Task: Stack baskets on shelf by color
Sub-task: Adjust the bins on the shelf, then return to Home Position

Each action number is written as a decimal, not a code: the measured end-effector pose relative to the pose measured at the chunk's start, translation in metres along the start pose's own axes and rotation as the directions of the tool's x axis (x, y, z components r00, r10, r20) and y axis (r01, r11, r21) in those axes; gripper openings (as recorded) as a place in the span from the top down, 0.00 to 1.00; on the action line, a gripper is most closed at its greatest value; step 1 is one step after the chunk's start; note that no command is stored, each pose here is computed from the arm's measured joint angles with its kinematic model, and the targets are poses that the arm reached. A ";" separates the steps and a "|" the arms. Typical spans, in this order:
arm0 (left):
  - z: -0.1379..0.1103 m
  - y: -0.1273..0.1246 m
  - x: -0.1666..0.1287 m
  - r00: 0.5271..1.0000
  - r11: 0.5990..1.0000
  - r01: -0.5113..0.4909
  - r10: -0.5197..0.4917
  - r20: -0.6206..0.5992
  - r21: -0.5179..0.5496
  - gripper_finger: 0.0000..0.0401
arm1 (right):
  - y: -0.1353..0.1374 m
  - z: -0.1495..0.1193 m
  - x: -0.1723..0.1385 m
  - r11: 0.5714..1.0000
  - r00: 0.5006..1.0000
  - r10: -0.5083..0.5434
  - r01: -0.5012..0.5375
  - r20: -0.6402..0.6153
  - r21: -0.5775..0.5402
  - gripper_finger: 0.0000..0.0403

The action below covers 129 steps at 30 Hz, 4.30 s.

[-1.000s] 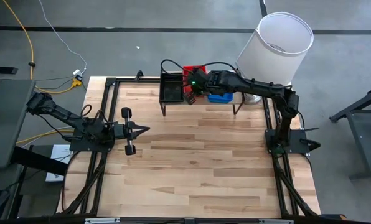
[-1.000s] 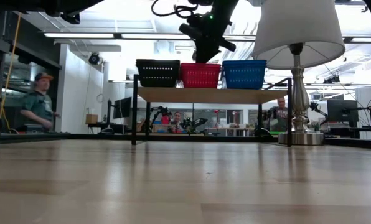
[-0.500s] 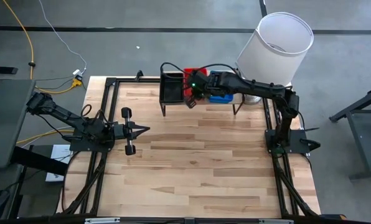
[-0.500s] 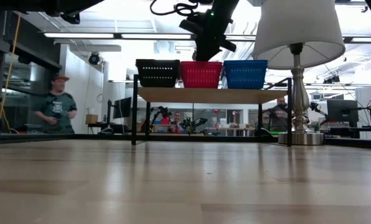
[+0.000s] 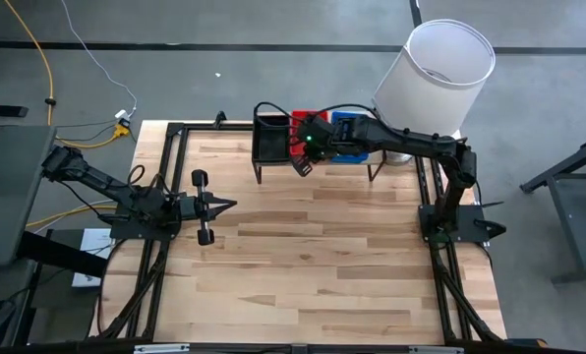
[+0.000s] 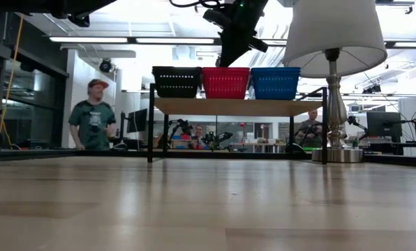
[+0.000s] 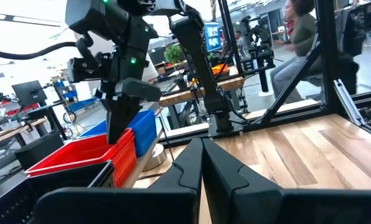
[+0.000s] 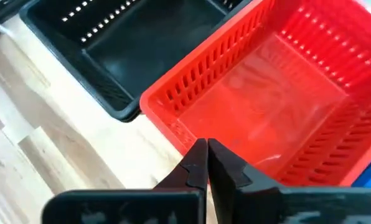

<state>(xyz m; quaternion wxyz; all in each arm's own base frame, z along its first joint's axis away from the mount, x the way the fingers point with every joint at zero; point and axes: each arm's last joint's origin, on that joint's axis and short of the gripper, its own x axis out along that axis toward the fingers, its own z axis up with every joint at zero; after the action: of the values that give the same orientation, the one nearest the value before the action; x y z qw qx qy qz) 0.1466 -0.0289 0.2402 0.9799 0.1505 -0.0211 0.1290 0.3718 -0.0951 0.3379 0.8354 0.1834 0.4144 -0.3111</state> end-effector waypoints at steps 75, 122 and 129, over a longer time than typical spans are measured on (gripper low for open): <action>-0.037 0.044 -0.033 0.994 0.967 0.058 -0.078 -0.072 -0.247 1.00 | -0.022 -0.234 -0.098 0.905 0.853 0.383 -0.268 0.355 -0.331 1.00; -0.077 0.021 -0.046 0.984 0.942 0.170 -0.178 -0.004 -0.290 1.00 | -0.120 -0.299 -0.030 0.805 0.508 0.591 -0.411 0.626 -0.427 1.00; -0.077 0.020 -0.046 0.984 0.942 0.170 -0.178 -0.004 -0.290 1.00 | -0.122 -0.310 -0.018 0.807 0.530 0.591 -0.361 0.608 -0.468 1.00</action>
<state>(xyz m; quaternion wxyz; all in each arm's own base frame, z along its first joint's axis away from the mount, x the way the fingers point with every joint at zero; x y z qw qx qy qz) 0.0973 0.0018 0.1690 0.9991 0.0051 -0.0115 0.0397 0.1024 -0.0037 0.1635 0.9981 0.0282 0.0188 -0.0515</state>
